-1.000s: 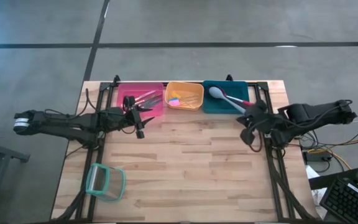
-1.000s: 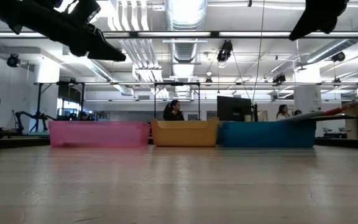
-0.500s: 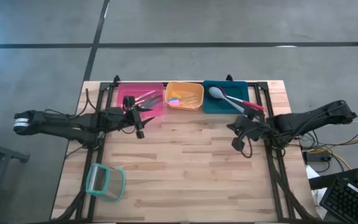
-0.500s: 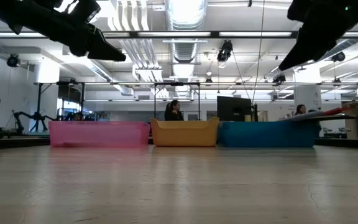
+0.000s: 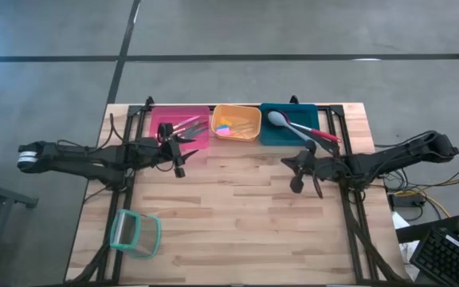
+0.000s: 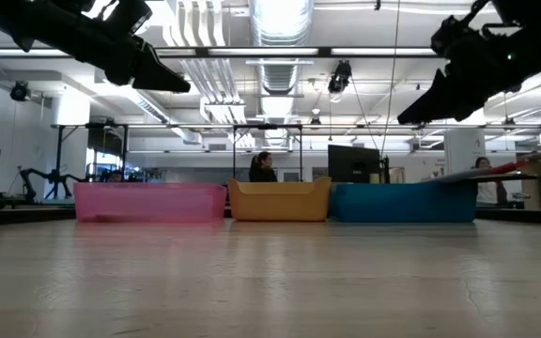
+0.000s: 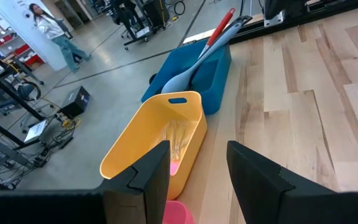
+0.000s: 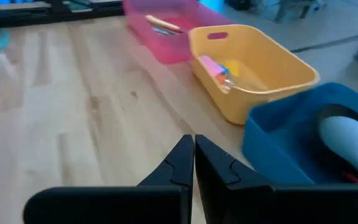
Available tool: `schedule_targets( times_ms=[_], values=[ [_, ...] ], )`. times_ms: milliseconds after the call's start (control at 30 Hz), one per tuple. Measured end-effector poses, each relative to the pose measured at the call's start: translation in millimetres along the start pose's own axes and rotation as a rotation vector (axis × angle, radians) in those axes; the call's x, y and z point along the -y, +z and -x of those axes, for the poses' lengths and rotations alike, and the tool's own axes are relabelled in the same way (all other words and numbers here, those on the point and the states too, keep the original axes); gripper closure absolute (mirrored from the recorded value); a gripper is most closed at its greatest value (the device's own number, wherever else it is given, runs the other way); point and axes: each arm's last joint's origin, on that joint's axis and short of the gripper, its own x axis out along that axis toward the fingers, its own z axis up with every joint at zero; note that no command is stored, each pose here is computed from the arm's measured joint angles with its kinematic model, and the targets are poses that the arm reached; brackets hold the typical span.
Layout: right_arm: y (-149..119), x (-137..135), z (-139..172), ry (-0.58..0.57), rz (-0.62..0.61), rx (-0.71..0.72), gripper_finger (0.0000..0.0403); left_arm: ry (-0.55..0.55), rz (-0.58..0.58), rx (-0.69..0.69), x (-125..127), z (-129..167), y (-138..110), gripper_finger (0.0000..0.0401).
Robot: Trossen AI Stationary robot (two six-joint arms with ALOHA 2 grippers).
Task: Pick & Place Kitchen Items
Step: Return to Home Position
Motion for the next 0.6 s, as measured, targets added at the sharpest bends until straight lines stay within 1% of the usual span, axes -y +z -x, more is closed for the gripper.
schedule_targets(
  times_ms=[167,233,300,333,500,600],
  values=[
    [-13,16,-5,-0.079,-0.027,-0.017,0.0394,0.0,0.0,0.0,0,0,0,0.0238],
    [-16,22,-4,-0.08,-0.044,-0.011,0.0394,0.0,0.0,0.0,0,0,0,0.0238],
    [-17,25,-2,-0.043,-0.06,0.004,0.0394,0.0,0.0,0.0,0,0,0,0.0238],
    [-18,26,0,-0.016,-0.049,0.01,0.0394,0.0,0.0,0.0,0,0,0,0.0238],
    [-22,29,13,0.137,0.088,0.08,0.0394,-0.001,0.0,0.0,0,0,0,0.0238],
    [-28,31,21,0.231,0.116,0.136,0.0394,0.0,0.0,0.0,0,0,0,0.0238]
  ],
)
